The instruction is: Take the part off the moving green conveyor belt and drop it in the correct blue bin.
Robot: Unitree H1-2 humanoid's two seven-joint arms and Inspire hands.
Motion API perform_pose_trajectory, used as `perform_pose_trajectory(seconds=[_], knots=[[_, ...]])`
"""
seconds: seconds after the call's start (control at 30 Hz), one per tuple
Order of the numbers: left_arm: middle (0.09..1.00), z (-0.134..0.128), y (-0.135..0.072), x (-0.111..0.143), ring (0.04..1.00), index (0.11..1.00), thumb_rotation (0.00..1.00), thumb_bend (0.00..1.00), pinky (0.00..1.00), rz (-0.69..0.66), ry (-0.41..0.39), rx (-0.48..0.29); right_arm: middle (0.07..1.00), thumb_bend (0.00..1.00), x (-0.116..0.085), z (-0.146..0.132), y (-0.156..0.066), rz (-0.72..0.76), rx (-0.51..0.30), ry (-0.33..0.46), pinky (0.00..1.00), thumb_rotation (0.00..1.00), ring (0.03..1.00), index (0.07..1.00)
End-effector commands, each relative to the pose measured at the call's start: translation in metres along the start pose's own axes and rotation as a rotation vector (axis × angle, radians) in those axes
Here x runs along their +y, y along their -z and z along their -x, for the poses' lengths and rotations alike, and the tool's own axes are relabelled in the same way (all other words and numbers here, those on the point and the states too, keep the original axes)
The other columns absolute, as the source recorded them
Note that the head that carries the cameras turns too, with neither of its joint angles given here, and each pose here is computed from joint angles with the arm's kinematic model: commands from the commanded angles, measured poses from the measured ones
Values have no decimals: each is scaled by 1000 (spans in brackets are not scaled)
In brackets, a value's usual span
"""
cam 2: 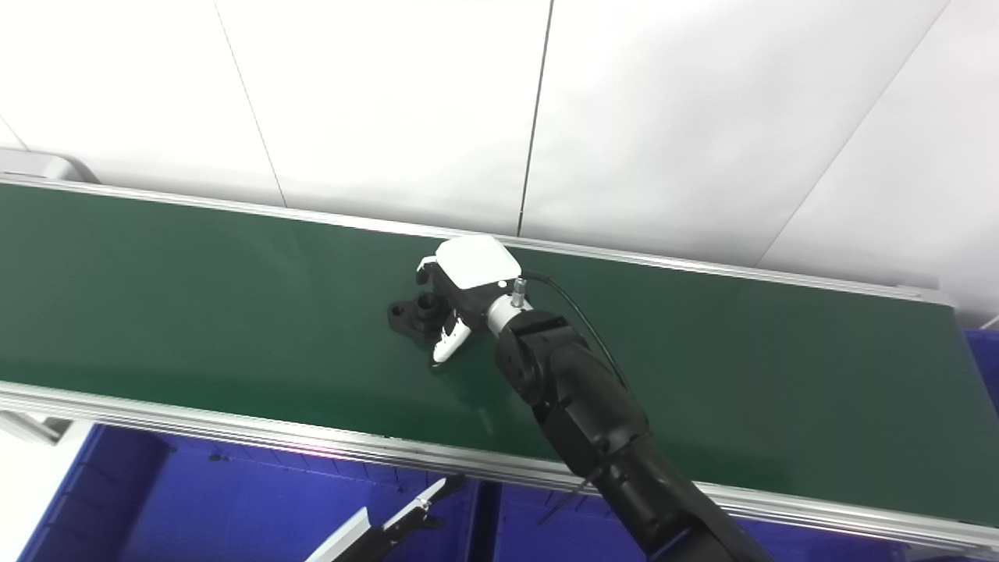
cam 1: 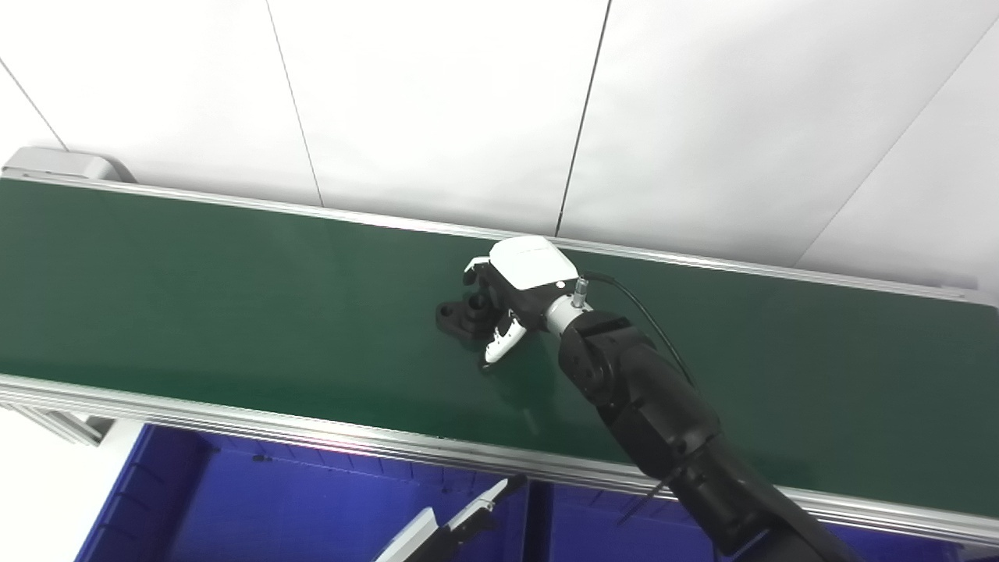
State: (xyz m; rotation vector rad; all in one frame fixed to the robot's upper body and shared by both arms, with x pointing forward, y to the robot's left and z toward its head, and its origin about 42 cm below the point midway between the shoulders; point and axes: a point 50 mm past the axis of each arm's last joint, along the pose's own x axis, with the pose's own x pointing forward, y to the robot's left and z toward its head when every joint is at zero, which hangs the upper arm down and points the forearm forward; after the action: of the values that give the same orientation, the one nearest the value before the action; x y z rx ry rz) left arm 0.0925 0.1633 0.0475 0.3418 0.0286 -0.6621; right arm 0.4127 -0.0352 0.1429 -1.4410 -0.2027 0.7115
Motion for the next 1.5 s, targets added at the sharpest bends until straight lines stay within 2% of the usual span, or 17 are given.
perform_pose_trajectory(seconds=[0.0, 0.03, 0.07, 0.1, 0.13, 0.23, 0.4, 0.5, 0.57, 0.73, 0.9, 1.0, 1.1, 1.13, 1.17, 1.23, 1.47], knots=[[1000, 0, -9, 0, 996, 1000, 423, 802, 880, -15, -27, -38, 656, 700, 7, -1, -8, 48, -32, -33, 507, 135, 597, 704], [1000, 0, -11, 0, 998, 1000, 429, 801, 887, -14, -28, -39, 648, 702, 11, 1, -8, 66, -33, -27, 500, 131, 588, 691], [1000, 0, -11, 0, 999, 1000, 429, 799, 900, -13, -28, -39, 555, 616, 14, 2, -8, 78, -34, -22, 426, 69, 506, 612], [1000, 0, -12, -1, 1000, 1000, 429, 798, 907, -8, -30, -41, 508, 571, 18, 3, -8, 75, -40, -17, 387, 38, 463, 572], [1000, 0, -13, -1, 1000, 1000, 426, 796, 927, -6, -30, -43, 446, 541, 20, 5, -8, 67, -45, -11, 282, 15, 341, 538], [1000, 0, -14, -1, 1000, 1000, 430, 794, 943, 1, -28, -38, 399, 512, 24, 11, -7, 67, -62, -8, 193, 0, 246, 506], [1000, 2, -15, -1, 1000, 1000, 448, 785, 936, -4, -33, -39, 400, 517, 35, 17, -6, 139, -76, -29, 195, 0, 260, 510], [1000, 3, -16, 0, 1000, 1000, 464, 779, 935, -14, -35, -42, 400, 517, 40, 22, -4, 92, -68, -34, 180, 0, 242, 495], [1000, 4, -16, 0, 1000, 1000, 460, 775, 928, -8, -39, -43, 451, 525, 45, 25, -3, 114, -79, -34, 152, 0, 208, 483], [1000, 6, -15, 3, 1000, 1000, 462, 773, 931, -6, -38, -44, 469, 531, 56, 32, 0, 266, -101, -53, 131, 0, 196, 479], [1000, 6, -12, 6, 1000, 1000, 464, 773, 946, -5, -37, -47, 469, 532, 55, 37, 0, 334, -114, -69, 106, 0, 167, 479], [1000, 6, -12, 7, 1000, 1000, 464, 770, 942, -9, -36, -48, 469, 532, 53, 39, -1, 324, -126, -40, 102, 0, 162, 478], [1000, 6, -11, 8, 1000, 1000, 452, 769, 951, -10, -39, -48, 469, 531, 43, 44, -4, 245, -121, 1, 97, 0, 153, 479], [1000, 7, -11, 8, 1000, 1000, 448, 769, 952, -7, -38, -48, 417, 529, 37, 47, -7, 234, -121, 13, 84, 22, 138, 480], [1000, 7, -10, 9, 1000, 1000, 448, 770, 950, -4, -37, -47, 287, 522, 30, 49, -9, 225, -120, 26, 69, 76, 124, 481], [1000, 7, -10, 9, 1000, 1000, 448, 770, 951, -4, -39, -47, 220, 520, 18, 56, -13, 201, -115, 56, 62, 107, 118, 482], [1000, 7, -9, 12, 1000, 1000, 455, 771, 951, -11, -40, -54, 279, 515, -31, 84, -25, 113, -76, 164, 126, 113, 189, 482]])
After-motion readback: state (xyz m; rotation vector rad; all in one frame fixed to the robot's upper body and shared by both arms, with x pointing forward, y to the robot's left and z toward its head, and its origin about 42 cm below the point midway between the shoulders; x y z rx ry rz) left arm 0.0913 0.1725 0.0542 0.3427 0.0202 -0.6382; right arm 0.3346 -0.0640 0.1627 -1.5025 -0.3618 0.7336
